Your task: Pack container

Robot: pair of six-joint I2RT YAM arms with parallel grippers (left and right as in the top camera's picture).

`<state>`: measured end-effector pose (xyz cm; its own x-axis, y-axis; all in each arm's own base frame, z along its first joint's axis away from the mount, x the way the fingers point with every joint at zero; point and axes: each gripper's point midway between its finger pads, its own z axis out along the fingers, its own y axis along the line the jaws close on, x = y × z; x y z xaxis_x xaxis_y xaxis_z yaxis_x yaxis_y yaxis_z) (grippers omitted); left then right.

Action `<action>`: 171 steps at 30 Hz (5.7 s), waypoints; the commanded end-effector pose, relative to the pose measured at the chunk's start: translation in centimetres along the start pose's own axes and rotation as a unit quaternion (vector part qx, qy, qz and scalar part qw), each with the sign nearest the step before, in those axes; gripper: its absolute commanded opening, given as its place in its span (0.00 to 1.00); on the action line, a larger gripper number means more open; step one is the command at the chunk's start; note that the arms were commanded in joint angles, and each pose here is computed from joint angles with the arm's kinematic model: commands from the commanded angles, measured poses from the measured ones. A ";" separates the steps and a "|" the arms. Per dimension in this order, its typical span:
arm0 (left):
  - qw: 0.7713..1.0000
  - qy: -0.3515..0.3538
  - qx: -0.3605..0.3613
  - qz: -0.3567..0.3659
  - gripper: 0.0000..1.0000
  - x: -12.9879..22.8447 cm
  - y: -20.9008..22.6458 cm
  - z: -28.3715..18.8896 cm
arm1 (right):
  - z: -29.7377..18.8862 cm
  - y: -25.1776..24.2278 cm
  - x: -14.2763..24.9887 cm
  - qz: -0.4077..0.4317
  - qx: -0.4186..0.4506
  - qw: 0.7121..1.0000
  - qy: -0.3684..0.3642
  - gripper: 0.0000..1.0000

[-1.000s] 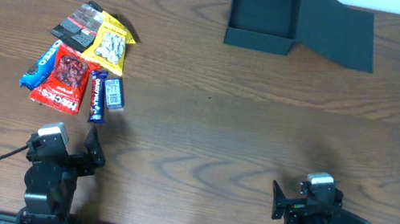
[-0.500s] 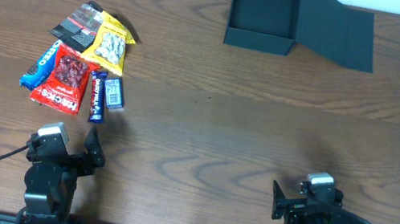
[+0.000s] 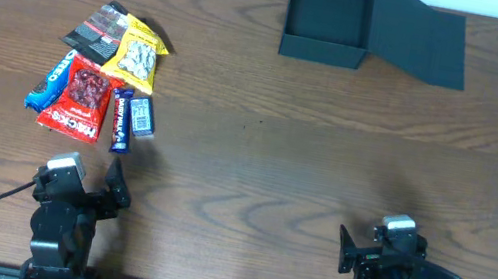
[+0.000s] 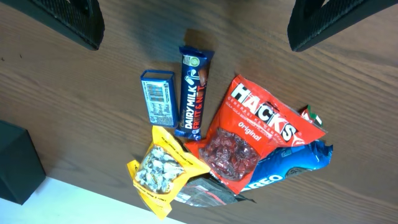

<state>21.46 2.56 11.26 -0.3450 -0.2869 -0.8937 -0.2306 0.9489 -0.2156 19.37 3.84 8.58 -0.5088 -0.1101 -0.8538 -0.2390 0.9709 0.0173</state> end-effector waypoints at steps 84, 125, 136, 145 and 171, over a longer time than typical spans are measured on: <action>1.000 0.005 -0.003 0.002 0.95 0.6 0.2 0.3 | 35.8 -2.9 -16.8 0.653 0.122 0.704 0.250 0.29; 1.000 0.005 -0.003 0.002 0.95 0.6 0.2 0.3 | 20.5 3.1 -15.0 0.065 -0.013 0.876 0.477 0.02; 1.000 0.005 -0.003 0.002 0.95 0.6 0.2 0.3 | 20.5 3.7 -15.0 0.087 -0.001 0.874 0.478 0.88; 1.000 0.005 -0.003 0.002 0.95 0.6 0.2 0.3 | 20.5 3.8 -14.9 0.148 0.033 0.865 0.478 0.68; 1.000 0.005 -0.003 0.002 0.95 0.6 0.2 0.3 | 21.0 4.1 -9.3 0.154 0.085 0.836 0.520 0.02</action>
<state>21.47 2.56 11.27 -0.3448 -0.2869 -0.8938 -0.2302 0.9489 -0.2158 40.29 13.42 5.46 -0.9893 0.0878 0.1164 0.0908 0.9957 0.0200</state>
